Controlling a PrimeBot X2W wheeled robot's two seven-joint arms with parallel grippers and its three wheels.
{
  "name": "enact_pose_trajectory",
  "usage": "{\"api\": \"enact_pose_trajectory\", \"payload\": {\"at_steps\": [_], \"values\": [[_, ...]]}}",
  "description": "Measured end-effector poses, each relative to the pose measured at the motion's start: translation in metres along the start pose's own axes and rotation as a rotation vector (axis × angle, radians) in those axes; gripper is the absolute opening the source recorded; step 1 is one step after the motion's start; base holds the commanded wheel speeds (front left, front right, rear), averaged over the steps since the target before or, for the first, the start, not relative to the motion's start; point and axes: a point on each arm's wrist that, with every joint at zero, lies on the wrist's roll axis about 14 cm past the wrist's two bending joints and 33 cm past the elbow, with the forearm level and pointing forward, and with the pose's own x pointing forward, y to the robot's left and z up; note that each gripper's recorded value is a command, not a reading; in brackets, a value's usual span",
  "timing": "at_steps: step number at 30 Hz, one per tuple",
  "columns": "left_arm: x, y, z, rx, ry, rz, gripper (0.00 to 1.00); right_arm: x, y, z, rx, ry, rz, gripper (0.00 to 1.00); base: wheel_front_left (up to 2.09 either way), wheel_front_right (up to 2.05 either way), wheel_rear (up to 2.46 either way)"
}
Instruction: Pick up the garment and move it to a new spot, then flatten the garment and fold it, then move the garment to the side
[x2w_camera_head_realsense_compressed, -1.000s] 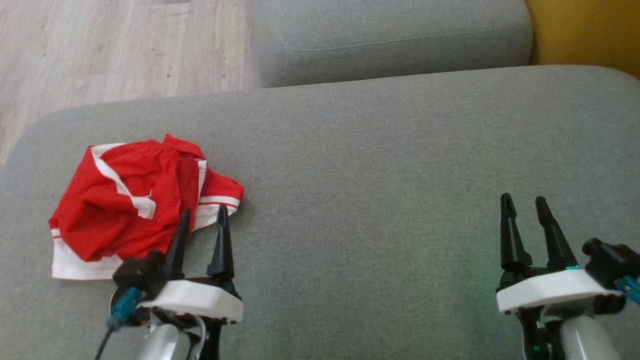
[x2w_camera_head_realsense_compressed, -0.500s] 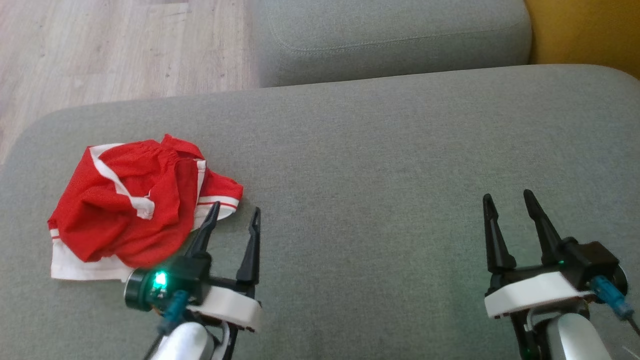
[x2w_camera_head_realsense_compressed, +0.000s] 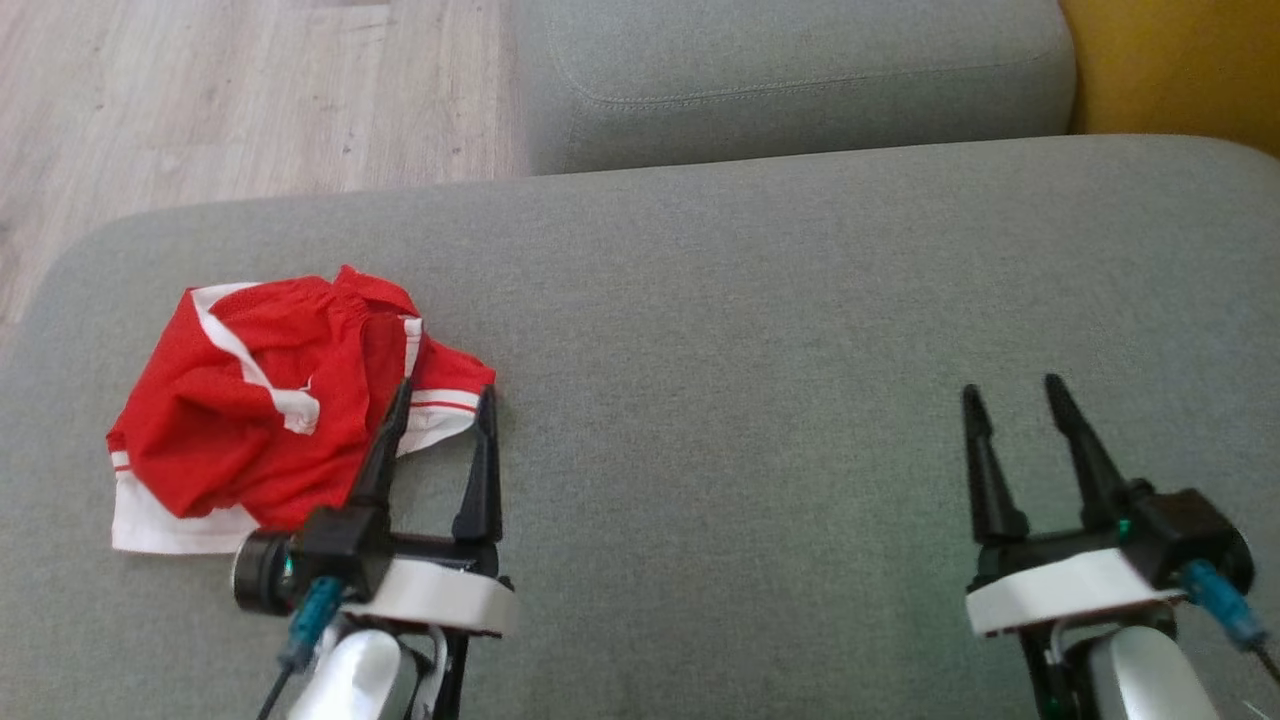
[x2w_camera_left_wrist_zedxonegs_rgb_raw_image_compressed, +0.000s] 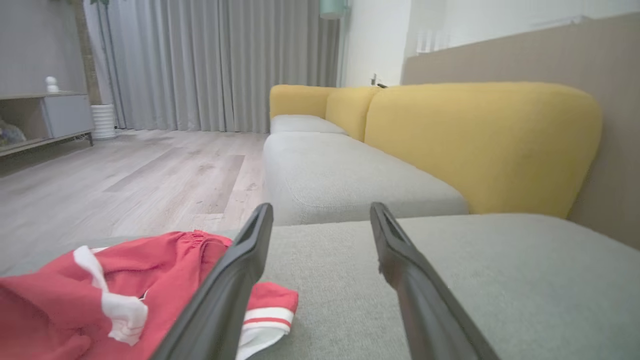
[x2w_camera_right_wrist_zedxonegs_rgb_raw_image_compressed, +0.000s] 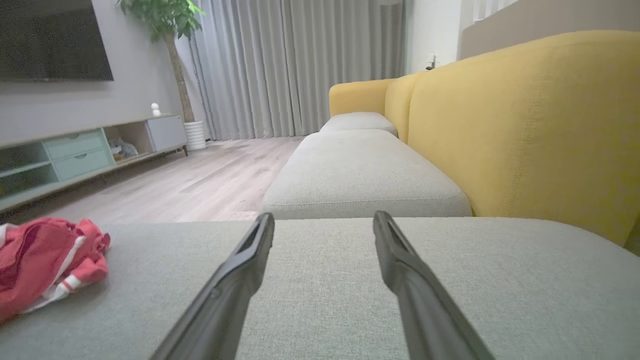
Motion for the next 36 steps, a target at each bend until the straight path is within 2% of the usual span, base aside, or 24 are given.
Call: {"api": "enact_pose_trajectory", "payload": {"at_steps": [4,6,11,20,27,36], "values": [[-0.005,0.003,-0.004,-0.053,0.000,0.010,1.00,-0.002,-0.004,-0.002,0.051,-0.003,-0.017,1.00,0.00,0.00,0.00],[-0.009,0.003,-0.011,-0.043,0.019,0.002,1.00,-0.004,-0.005,-0.011,0.089,0.019,-0.029,1.00,0.00,0.00,0.00],[-0.015,-0.001,-0.032,-0.029,0.072,-0.020,1.00,-0.007,0.000,-0.017,0.076,0.034,-0.012,1.00,0.00,0.00,0.00],[-0.016,-0.002,-0.034,0.021,0.065,-0.037,1.00,-0.006,0.005,-0.018,0.022,0.034,0.009,1.00,0.00,0.00,0.00],[-0.019,0.012,-0.030,0.033,0.053,0.015,1.00,-0.001,0.015,-0.019,0.031,0.033,0.042,1.00,0.00,0.00,0.00],[-0.038,0.047,-0.022,0.053,0.034,0.129,1.00,0.006,0.057,-0.022,0.060,0.046,0.169,1.00,0.00,0.00,0.00]]}}
